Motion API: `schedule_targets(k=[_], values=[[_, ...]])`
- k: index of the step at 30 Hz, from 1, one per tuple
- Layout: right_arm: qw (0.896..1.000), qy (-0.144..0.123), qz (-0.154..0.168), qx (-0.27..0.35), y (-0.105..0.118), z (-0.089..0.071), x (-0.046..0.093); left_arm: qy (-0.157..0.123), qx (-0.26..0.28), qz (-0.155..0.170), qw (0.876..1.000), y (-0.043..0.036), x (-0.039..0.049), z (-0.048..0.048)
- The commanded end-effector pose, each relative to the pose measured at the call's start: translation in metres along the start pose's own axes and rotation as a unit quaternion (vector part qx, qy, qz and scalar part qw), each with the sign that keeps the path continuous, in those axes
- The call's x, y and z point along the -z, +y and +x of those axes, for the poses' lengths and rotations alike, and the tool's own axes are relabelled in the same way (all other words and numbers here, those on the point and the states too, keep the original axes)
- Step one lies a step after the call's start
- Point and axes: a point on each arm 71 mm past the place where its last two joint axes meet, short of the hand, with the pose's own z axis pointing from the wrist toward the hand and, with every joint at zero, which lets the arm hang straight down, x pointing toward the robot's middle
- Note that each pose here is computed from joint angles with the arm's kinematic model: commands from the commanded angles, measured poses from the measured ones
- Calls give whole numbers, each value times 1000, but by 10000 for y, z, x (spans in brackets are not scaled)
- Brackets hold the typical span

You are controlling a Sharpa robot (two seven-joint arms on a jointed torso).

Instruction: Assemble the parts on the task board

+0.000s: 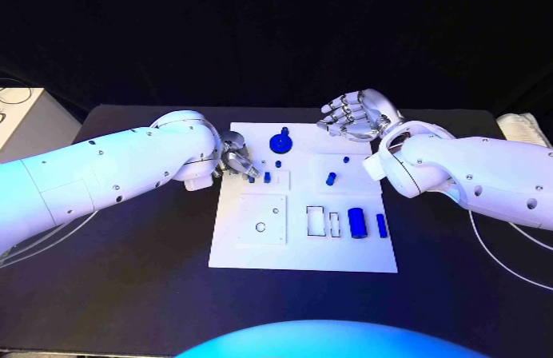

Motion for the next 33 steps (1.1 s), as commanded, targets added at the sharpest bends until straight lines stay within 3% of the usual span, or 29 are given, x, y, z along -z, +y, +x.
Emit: schedule_targets(k=[1,26,33], values=[[1000,7,-5,0,7,13,1,26,-14,-10,1000,40,-44,141],[1000,7,-5,0,5,12,5,1,-3,-12,1000,108,-11,85],[1000,7,-5,0,0,12,8,-18,48,9,999,95,39,38]])
